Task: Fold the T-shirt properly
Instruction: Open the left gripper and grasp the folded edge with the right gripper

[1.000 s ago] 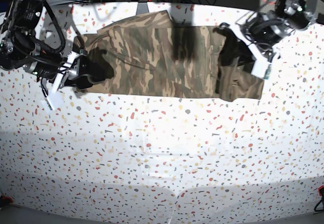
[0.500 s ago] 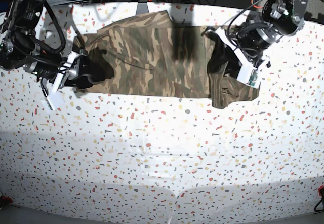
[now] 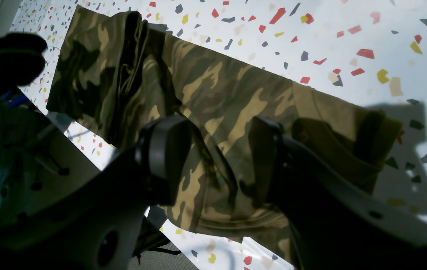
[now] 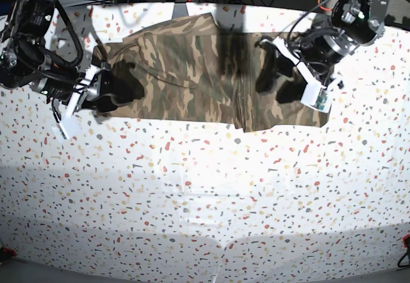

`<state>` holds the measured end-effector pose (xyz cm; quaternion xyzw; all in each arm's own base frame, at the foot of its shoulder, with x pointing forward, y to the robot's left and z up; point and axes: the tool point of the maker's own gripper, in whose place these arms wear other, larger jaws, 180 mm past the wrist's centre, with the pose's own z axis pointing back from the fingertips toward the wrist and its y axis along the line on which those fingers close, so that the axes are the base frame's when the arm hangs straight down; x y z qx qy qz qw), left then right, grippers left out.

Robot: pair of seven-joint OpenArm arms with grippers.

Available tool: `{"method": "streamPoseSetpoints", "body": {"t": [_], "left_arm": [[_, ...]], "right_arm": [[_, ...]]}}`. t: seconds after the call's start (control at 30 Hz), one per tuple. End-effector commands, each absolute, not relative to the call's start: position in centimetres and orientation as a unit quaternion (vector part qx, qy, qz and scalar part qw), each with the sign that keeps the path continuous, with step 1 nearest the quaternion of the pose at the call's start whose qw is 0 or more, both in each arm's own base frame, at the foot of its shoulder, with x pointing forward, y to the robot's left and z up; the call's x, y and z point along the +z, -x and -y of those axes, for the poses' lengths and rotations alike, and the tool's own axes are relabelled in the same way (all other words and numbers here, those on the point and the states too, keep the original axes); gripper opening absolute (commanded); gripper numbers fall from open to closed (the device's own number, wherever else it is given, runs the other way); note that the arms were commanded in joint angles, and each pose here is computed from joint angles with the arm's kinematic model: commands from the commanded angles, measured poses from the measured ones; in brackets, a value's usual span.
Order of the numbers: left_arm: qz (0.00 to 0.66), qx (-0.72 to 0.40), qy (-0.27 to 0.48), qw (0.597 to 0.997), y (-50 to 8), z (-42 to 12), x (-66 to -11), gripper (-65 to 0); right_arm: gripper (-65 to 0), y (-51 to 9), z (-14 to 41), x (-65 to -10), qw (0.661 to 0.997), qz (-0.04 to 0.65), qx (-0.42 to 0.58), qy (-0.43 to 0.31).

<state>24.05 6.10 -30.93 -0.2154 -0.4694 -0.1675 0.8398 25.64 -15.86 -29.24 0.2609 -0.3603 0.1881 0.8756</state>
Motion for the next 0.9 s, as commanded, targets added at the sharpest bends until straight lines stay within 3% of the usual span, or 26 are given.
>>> {"method": "streamPoseSetpoints", "body": {"t": [0.0,0.2,0.43,0.57,0.87], "left_arm": [[0.494,-0.178,0.199,0.827,-24.7,-6.4,-29.8,-37.9],[0.519,-0.185,0.048,0.833,-26.8,-11.6,-30.3,-37.9],[0.523,-0.133,-0.024,0.842,-28.3,-18.5,-32.7,-38.0],[0.52,-0.068,-0.031,0.851,-28.4,-22.7,-33.6,-38.6],[0.514,-0.002,0.035,0.857,-27.8,-27.1,-34.0,-38.6]], "right_arm": [[-34.6,-26.2,15.8,-27.9,0.864,0.382,0.197,-0.262],[-34.6,-25.8,16.0,-28.4,0.872,0.368,0.2,-0.255],[-34.6,-25.8,19.3,-30.4,0.905,0.335,0.201,-0.171],[-34.6,-25.0,21.5,-31.9,0.921,0.3,0.191,-0.157],[-34.6,-24.8,27.3,-35.0,0.951,0.238,0.134,-0.144]]}}
